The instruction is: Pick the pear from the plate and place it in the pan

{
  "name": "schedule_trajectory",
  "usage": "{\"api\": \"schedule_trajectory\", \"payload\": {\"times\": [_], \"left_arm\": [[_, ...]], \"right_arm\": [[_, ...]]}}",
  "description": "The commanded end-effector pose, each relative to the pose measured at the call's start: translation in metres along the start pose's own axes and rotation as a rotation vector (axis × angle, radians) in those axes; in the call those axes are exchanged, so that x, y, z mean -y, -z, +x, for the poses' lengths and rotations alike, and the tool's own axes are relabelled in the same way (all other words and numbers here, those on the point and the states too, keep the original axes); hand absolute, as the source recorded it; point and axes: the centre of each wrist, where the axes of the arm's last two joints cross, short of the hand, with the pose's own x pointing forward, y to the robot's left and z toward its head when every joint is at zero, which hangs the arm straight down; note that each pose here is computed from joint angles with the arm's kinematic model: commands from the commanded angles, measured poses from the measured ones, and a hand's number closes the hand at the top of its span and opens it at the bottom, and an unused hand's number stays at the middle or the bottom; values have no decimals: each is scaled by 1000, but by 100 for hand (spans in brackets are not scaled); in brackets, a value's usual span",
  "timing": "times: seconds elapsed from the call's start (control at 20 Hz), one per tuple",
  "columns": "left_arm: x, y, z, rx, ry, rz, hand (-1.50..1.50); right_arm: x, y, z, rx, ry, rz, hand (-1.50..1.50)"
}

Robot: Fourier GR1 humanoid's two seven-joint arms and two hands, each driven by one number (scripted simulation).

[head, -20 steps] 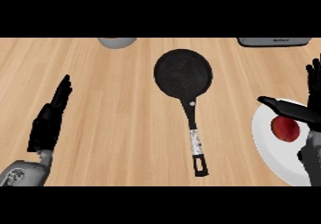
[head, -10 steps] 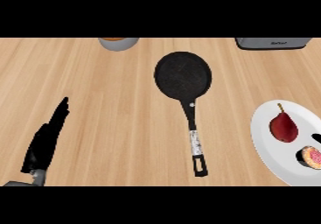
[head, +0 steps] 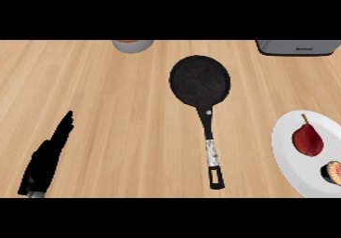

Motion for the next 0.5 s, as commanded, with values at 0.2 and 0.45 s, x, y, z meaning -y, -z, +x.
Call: {"api": "schedule_trajectory", "payload": {"times": [0.2, 0.45], "left_arm": [[6, 4, 17, 18, 0, -6, 0], [-4, 9, 3, 13, -9, -11, 0]], "right_arm": [[13, 4, 73, -69, -113, 159, -150], [-15, 16, 90, -149, -157, 246, -150]]}}
